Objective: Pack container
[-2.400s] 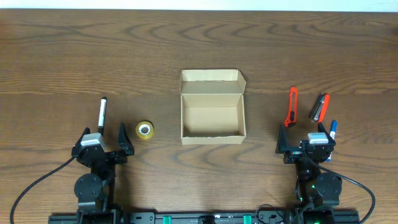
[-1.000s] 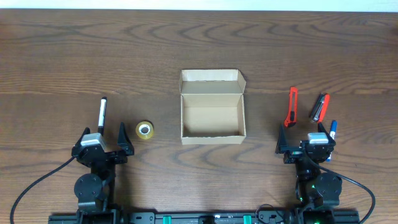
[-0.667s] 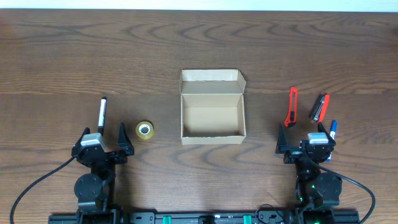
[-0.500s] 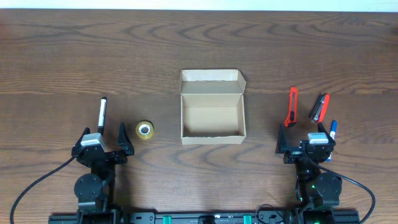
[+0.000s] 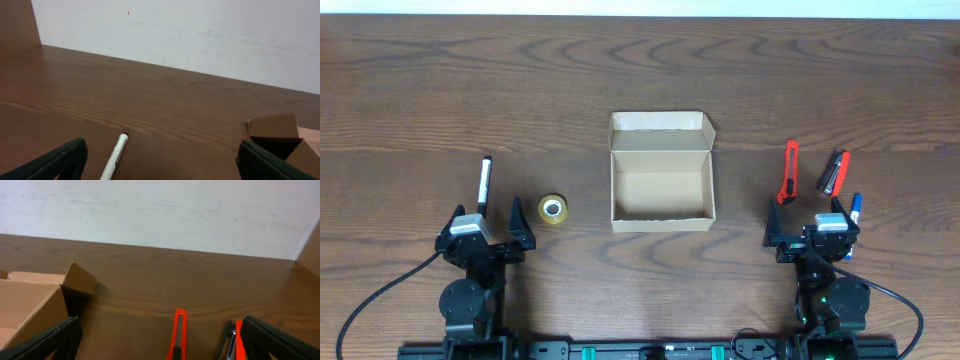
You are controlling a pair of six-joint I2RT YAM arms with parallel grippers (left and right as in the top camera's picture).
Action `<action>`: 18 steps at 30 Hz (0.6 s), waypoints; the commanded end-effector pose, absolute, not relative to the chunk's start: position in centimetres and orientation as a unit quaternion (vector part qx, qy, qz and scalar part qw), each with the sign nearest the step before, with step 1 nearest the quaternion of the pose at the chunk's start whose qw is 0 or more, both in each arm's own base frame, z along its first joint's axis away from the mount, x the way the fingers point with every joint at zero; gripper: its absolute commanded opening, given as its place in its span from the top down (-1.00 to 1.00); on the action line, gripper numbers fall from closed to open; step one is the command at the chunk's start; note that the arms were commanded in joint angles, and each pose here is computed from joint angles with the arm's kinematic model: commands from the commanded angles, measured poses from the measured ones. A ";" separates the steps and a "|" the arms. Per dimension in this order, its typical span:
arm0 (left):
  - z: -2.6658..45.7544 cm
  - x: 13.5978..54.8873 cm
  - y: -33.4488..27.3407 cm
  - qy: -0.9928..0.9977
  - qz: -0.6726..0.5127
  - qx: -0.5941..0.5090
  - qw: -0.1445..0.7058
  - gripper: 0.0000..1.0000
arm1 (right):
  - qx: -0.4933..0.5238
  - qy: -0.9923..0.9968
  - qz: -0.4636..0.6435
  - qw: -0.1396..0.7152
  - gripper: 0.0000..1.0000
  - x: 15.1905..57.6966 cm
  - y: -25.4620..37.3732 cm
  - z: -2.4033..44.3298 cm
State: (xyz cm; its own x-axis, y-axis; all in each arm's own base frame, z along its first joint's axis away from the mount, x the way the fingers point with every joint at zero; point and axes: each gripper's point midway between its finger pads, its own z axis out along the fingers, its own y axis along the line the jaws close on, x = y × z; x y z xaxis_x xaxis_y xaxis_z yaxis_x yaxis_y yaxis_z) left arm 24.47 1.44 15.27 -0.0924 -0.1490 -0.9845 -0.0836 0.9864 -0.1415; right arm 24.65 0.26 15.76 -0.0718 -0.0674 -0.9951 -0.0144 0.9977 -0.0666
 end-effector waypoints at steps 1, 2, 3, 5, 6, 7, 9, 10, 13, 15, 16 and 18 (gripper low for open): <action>13.6 24.3 1.6 0.756 -0.024 -0.086 0.648 -0.90 | -0.035 0.732 -0.018 0.680 -0.98 24.6 0.5 15.6; 13.6 24.3 1.6 0.756 -0.024 -0.086 0.648 -0.91 | -0.036 0.732 -0.018 0.680 -0.98 24.6 0.5 15.6; 13.6 24.3 1.6 0.756 -0.023 -0.086 0.648 -0.90 | -0.036 0.732 -0.018 0.680 -0.99 24.6 0.5 15.6; 13.6 24.3 1.6 0.757 -0.021 -0.084 0.648 -0.90 | -0.036 0.732 -0.018 0.680 -0.99 24.6 0.5 15.6; 13.6 24.3 1.6 0.757 -0.021 -0.084 0.648 -0.90 | -0.036 0.732 -0.018 0.680 -0.99 24.6 0.5 15.6; 13.6 24.3 1.6 0.757 -0.021 -0.084 0.648 -0.90 | -0.036 0.732 -0.018 0.680 -0.98 24.6 0.5 15.6; 13.6 24.3 1.6 0.757 -0.021 -0.084 0.648 -0.90 | -0.035 0.733 -0.019 0.679 -0.98 24.6 0.5 15.6; 13.5 24.3 1.6 0.757 -0.021 -0.084 0.648 -0.90 | -0.035 0.733 -0.018 0.680 -0.98 24.6 0.5 15.6; 13.5 24.3 1.6 0.758 -0.021 -0.084 0.647 -0.90 | -0.035 0.733 -0.018 0.679 -0.98 24.6 0.5 15.6; 13.4 24.3 1.6 0.759 -0.020 -0.084 0.645 -0.91 | -0.035 0.733 -0.018 0.679 -0.99 24.6 0.5 15.6; 13.3 24.3 1.6 0.760 -0.020 -0.085 0.644 -0.90 | -0.035 0.733 -0.018 0.679 -0.98 24.6 0.5 15.6; 12.9 24.4 1.6 0.766 -0.020 -0.085 0.637 -0.90 | -0.036 0.735 -0.018 0.676 -0.98 24.7 0.5 15.4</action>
State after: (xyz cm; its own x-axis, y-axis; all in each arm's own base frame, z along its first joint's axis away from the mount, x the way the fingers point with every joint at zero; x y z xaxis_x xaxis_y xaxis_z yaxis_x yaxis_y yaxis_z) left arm 24.47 1.44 15.23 -0.0940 -0.1483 -0.9845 -0.0838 0.9865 -0.1407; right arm 24.65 0.27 15.75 -0.0721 -0.0674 -0.9951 -0.0151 0.9977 -0.0665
